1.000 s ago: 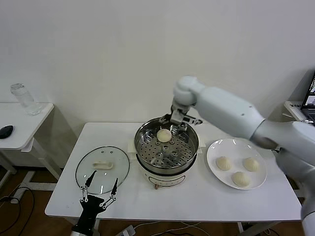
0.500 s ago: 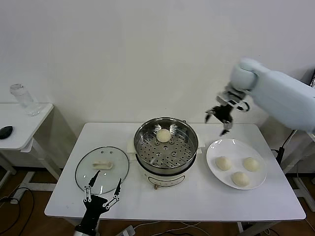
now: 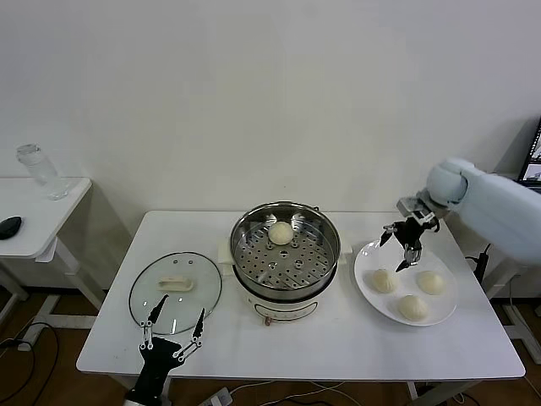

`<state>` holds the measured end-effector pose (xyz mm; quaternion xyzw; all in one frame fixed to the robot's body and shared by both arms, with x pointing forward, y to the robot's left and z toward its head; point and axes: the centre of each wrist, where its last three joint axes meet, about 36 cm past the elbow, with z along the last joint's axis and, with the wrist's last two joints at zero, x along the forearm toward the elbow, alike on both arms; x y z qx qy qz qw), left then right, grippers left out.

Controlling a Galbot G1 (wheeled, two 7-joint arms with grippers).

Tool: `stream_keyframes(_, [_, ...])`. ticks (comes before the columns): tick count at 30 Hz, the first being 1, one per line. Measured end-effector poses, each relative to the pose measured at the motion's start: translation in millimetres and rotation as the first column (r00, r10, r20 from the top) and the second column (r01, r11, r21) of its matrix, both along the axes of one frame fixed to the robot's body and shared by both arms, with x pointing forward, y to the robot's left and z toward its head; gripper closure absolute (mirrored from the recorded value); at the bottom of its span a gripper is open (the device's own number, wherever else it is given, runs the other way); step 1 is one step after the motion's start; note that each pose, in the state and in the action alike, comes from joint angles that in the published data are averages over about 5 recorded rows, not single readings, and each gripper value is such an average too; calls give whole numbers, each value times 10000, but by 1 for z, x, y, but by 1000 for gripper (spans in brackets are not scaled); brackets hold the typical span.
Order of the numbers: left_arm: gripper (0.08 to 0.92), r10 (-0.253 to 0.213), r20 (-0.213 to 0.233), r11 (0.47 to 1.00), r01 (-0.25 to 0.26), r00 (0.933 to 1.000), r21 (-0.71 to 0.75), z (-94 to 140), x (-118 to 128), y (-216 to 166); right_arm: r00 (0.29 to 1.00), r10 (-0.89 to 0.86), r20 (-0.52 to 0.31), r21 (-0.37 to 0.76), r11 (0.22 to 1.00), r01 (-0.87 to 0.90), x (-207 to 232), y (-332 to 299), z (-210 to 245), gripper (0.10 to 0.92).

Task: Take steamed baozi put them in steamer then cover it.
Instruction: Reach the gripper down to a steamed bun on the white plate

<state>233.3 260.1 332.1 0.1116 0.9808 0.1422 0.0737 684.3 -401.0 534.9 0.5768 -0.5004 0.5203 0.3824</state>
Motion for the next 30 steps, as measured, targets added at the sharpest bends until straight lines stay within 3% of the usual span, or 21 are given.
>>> stream_keyframes(20, [177, -33, -56, 10000, 33, 10000, -33, -3, -1, -2, 9963, -833, 194, 190, 9964, 830, -12, -9, -62, 205])
stream_keyframes(30, [177, -33, -67, 10000, 33, 10000, -62, -4, -1, -3, 9948, -986, 237, 225, 9949, 981, -15, -11, -71, 326])
